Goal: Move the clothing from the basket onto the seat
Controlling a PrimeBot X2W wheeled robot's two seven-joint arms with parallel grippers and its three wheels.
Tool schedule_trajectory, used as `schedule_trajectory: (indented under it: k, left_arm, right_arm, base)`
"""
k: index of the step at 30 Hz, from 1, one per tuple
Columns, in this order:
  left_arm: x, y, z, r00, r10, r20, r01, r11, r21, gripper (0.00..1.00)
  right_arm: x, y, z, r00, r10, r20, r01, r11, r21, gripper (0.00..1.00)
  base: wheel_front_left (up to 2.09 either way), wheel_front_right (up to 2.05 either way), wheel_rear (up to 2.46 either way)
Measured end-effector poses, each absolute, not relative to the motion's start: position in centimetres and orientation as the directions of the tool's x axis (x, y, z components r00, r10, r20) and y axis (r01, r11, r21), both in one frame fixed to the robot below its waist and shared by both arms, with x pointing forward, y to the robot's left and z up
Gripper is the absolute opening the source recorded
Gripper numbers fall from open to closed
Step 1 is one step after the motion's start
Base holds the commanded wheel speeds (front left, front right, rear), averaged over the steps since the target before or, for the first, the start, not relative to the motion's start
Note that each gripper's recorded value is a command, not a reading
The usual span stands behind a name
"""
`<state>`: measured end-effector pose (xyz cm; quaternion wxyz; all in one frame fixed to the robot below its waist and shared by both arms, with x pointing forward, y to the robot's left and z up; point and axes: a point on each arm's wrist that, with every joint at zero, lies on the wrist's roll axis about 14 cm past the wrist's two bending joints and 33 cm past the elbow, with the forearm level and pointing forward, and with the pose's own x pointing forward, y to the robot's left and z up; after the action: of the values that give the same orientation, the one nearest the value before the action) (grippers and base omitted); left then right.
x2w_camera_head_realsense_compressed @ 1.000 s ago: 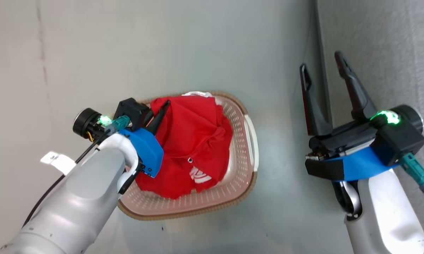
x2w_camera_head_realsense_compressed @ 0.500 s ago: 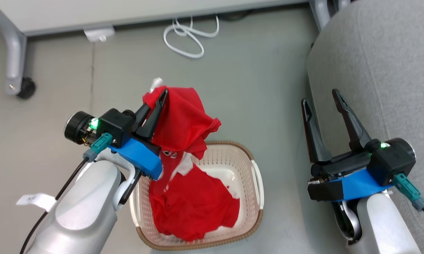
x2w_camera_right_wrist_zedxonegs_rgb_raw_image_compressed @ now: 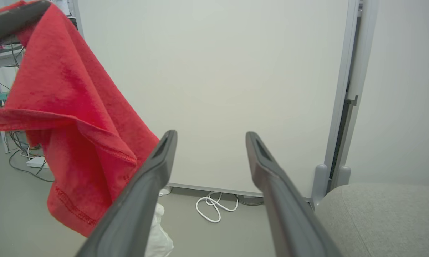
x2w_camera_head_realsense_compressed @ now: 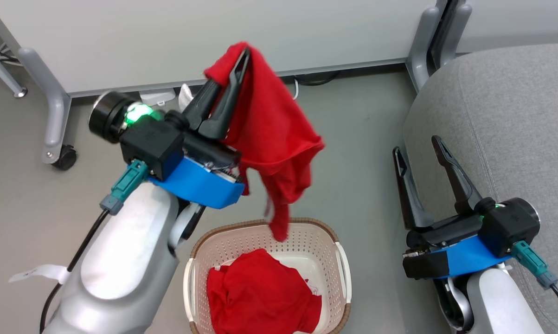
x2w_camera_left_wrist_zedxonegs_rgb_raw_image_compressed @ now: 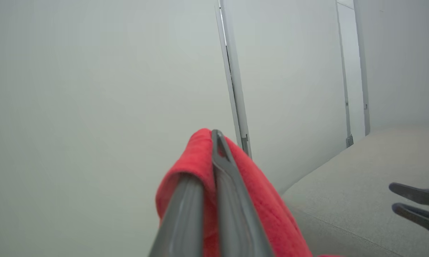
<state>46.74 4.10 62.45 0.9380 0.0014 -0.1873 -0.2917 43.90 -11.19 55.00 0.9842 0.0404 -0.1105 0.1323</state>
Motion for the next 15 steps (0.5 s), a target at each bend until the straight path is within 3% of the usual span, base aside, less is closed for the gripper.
schedule_trajectory:
  k: [7,15]
  left_arm:
    - [45.5,1.8,67.8,0.657,-0.595,0.463,0.586,0.790,0.183,0.00]
    - [45.4,1.0,67.9,0.640,-0.614,0.461,0.602,0.774,0.195,0.00]
  right_arm:
    - [43.1,-11.2,55.5,0.938,0.252,0.239,-0.271,0.961,0.049,1.00]
    - [42.9,-11.6,56.1,0.936,0.242,0.257,-0.262,0.964,0.046,1.00]
  base:
    - [0.00,0.00,0.00]
    - [0.00,0.00,0.00]
